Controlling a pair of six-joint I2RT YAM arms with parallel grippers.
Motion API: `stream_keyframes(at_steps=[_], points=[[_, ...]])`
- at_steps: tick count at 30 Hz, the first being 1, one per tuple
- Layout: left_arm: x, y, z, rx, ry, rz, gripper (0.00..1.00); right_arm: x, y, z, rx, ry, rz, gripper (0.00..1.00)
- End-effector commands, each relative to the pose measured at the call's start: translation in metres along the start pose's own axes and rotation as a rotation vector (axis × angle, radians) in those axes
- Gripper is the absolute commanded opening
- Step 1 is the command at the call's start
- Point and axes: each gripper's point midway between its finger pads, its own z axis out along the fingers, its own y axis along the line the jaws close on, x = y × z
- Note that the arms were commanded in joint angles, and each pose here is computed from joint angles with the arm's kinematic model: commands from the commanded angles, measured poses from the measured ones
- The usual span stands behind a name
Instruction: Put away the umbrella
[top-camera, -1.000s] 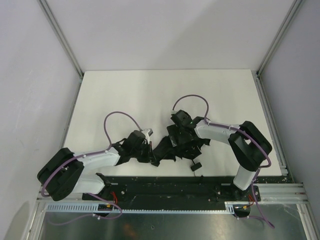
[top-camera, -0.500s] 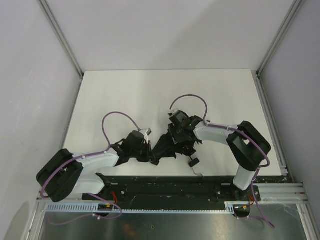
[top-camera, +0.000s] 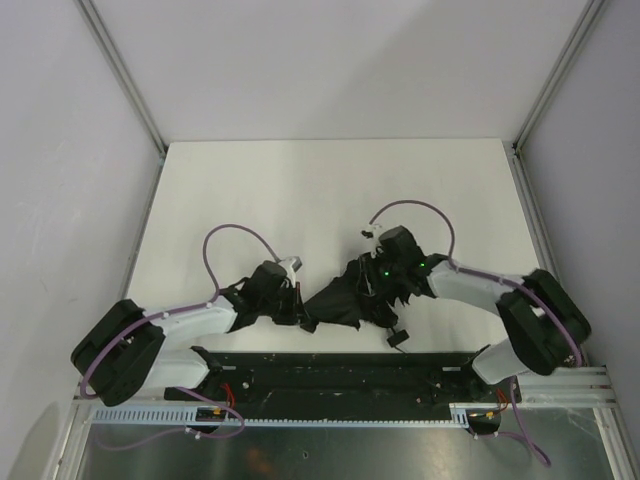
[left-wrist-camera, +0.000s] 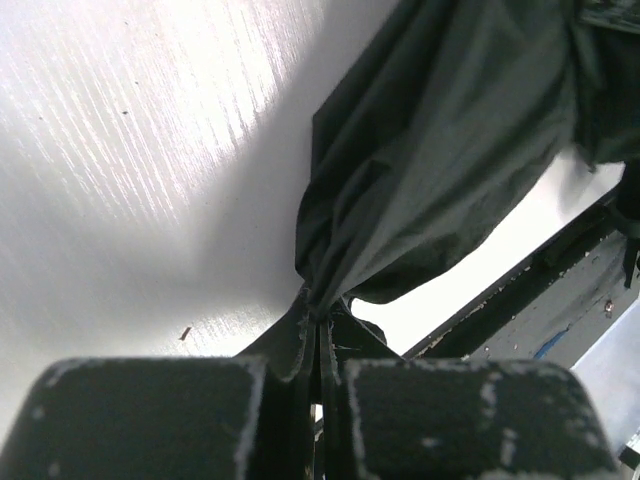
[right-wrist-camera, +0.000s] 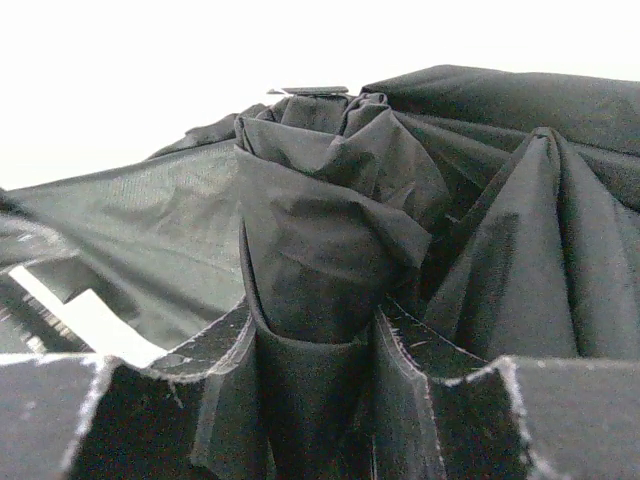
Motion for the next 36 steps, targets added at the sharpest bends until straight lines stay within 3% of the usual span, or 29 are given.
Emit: stream_keyframes(at_steps=[1, 11, 19, 26, 30, 33, 36], points=[[-0.009, -0.011, -0.007, 0.038, -0.017, 0.026, 0.00, -0.023, 0.038, -0.045, -0.257, -0.085, 0.015, 0.00], [-0.049, -0.055, -0.020, 0.153, -0.082, 0.095, 0.00, -0.083, 0.109, -0.152, -0.692, -0.315, 0.032, 0.00], [-0.094, -0.060, -0.045, 0.140, -0.210, 0.067, 0.03, -0.102, 0.132, -0.214, -0.904, -0.364, 0.071, 0.00], [-0.130, -0.093, -0.077, 0.232, -0.298, 0.113, 0.28, -0.111, 0.136, -0.236, -0.957, -0.372, 0.136, 0.00], [-0.141, -0.082, -0.086, 0.187, -0.353, 0.115, 0.33, -0.127, 0.129, -0.253, -0.959, -0.420, 0.166, 0.00], [-0.149, -0.069, -0.098, 0.155, -0.393, 0.097, 0.37, -0.140, 0.112, -0.252, -0.864, -0.435, 0.212, 0.00], [-0.161, -0.061, -0.121, 0.139, -0.465, 0.087, 0.52, -0.156, 0.079, -0.244, -0.719, -0.457, 0.269, 0.00]])
